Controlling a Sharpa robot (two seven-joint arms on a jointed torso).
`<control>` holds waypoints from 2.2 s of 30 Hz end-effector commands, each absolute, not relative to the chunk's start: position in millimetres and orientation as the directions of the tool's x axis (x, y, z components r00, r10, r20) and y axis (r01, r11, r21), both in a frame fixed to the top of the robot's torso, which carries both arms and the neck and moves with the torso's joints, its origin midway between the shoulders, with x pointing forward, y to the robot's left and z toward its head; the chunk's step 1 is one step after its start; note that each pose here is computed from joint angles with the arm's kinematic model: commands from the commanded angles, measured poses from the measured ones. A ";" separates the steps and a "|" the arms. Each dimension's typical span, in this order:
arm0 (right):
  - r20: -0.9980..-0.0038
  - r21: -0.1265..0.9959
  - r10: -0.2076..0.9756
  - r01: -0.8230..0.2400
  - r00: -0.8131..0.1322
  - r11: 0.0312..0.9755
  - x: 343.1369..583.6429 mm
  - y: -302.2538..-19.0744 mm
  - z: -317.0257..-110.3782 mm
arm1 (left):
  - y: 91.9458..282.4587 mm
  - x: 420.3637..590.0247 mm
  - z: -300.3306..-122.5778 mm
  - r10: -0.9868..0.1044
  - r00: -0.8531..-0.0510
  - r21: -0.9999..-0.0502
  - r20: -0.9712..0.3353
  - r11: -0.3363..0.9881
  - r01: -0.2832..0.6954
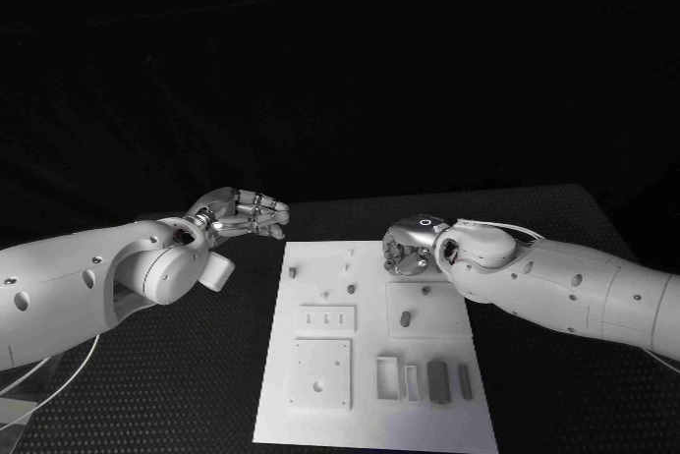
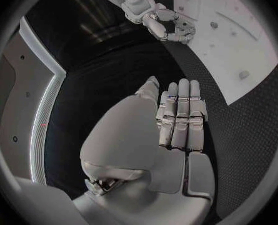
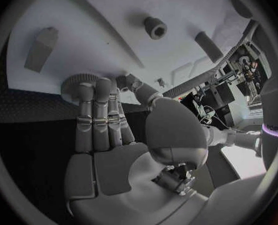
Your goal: Assemble the parts on the task board
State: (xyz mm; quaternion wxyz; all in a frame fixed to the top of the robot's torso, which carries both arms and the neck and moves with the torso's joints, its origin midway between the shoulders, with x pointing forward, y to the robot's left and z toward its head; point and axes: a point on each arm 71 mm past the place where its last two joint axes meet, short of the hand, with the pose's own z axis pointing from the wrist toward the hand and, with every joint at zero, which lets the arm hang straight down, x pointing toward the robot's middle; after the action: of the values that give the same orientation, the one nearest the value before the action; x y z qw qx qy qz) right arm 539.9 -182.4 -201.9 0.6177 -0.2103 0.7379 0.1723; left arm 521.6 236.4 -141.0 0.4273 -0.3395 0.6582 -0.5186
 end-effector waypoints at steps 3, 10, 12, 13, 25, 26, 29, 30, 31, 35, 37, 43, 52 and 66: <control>-0.967 -0.041 -0.168 -0.534 -0.191 0.844 534.2 -183.0 -215.9 | 235.2 521.2 -140.4 -0.884 -0.419 -0.974 -0.207 0.228 0.000; -0.966 -0.057 -0.184 -0.544 -0.183 0.837 532.4 -180.7 -217.1 | 236.0 521.3 -140.4 -0.885 -0.418 -0.974 -0.207 0.228 -0.001; -0.966 -0.053 -0.181 -0.546 -0.183 0.836 531.9 -178.9 -217.2 | 235.9 521.3 -140.5 -0.884 -0.418 -0.974 -0.207 0.228 -0.001; -0.966 -0.054 -0.182 -0.548 -0.182 0.834 531.7 -177.9 -217.4 | 235.8 521.3 -140.5 -0.884 -0.419 -0.974 -0.207 0.228 -0.002; -0.974 -0.075 -0.178 -0.535 -0.143 0.842 531.5 -177.8 -217.4 | 236.2 521.5 -140.6 -0.884 -0.418 -0.973 -0.207 0.229 -0.003; -0.975 -0.075 -0.175 -0.534 -0.139 0.842 531.5 -177.7 -217.0 | 236.3 521.5 -140.6 -0.885 -0.418 -0.973 -0.207 0.229 -0.003; -0.978 -0.074 -0.166 -0.534 -0.127 0.842 530.6 -176.5 -215.7 | 236.1 521.6 -140.6 -0.884 -0.418 -0.973 -0.207 0.229 -0.003; -0.979 -0.073 -0.164 -0.535 -0.124 0.842 530.0 -176.0 -215.3 | 236.0 521.5 -140.6 -0.884 -0.418 -0.973 -0.207 0.229 -0.003; -0.980 -0.073 -0.161 -0.535 -0.121 0.842 529.5 -175.7 -214.8 | 236.0 521.6 -140.5 -0.885 -0.418 -0.973 -0.207 0.229 -0.003; -0.984 -0.074 -0.148 -0.529 -0.099 0.845 527.7 -174.9 -212.0 | 236.9 522.0 -140.6 -0.886 -0.415 -0.973 -0.208 0.230 -0.003; -0.987 -0.080 -0.142 -0.525 -0.079 0.848 526.8 -173.7 -209.6 | 237.3 522.1 -140.6 -0.887 -0.413 -0.973 -0.208 0.230 -0.004; -0.993 -0.099 -0.117 -0.510 -0.004 0.854 526.7 -162.7 -195.1 | 237.0 522.4 -140.6 -0.885 -0.416 -0.974 -0.206 0.228 -0.003; -0.992 -0.123 -0.103 -0.515 0.067 0.848 526.8 -140.8 -184.6 | 235.5 523.1 -140.6 -0.885 -0.417 -0.974 -0.207 0.228 -0.002; -0.990 -0.135 -0.089 -0.527 0.111 0.839 528.8 -113.2 -179.6 | 232.9 523.8 -140.7 -0.883 -0.421 -0.974 -0.207 0.228 -0.001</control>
State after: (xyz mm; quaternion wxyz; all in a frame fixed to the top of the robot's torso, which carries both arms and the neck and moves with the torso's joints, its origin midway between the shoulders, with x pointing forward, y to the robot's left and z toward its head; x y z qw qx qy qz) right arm 527.9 -113.4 -182.4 0.6928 -0.2378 0.6606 0.1645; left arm 524.0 235.4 -141.5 0.4265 -0.3398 0.6599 -0.5169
